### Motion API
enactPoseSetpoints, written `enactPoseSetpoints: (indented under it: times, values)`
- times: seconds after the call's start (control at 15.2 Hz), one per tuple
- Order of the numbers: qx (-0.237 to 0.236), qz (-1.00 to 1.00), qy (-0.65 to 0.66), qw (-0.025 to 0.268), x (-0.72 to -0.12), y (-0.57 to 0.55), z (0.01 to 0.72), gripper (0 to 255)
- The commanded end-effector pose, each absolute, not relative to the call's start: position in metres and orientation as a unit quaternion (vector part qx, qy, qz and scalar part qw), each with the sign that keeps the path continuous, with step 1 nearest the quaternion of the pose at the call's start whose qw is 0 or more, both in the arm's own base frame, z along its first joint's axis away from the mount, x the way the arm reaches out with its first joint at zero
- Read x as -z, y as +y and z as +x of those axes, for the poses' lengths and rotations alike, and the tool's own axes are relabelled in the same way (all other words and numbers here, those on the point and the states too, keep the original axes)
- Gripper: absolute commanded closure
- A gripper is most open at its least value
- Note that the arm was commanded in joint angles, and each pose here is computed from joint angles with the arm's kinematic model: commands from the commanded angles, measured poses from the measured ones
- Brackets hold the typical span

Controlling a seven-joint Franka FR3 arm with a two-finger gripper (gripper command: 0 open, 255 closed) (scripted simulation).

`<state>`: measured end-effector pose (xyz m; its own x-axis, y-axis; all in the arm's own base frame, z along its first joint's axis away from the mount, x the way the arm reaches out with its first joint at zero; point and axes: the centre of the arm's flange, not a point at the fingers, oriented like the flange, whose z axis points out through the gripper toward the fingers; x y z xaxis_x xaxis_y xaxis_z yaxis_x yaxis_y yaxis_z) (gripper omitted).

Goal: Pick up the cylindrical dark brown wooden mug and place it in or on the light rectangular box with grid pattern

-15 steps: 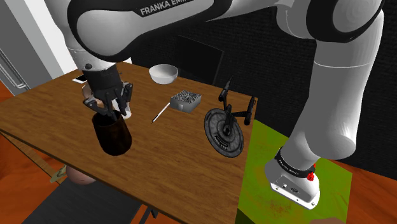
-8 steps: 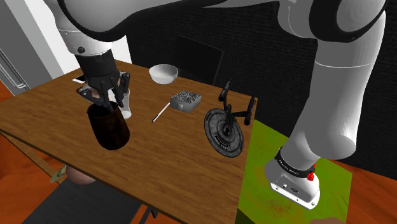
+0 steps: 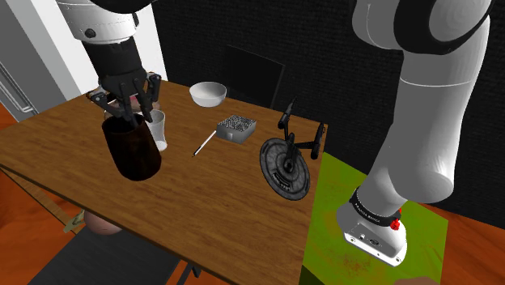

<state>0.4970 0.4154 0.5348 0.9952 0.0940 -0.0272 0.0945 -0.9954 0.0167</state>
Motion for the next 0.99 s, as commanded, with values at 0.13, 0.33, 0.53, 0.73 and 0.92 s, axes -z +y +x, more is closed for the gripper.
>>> enactPoseSetpoints:
  times: [0.13, 0.33, 0.53, 0.73, 0.92]
  values:
    - [0.013, 0.999, 0.047, 0.009, -0.557, 0.414, 0.497, 255]
    - [0.013, 0.999, 0.047, 0.009, -0.569, 0.414, 0.497, 255]
    - [0.013, 0.999, 0.047, 0.009, -0.578, 0.376, 0.498, 255]
    - [0.013, 0.999, 0.047, 0.009, -0.588, 0.338, 0.499, 255]
    - [0.013, 0.999, 0.047, 0.009, -0.598, 0.299, 0.5, 255]
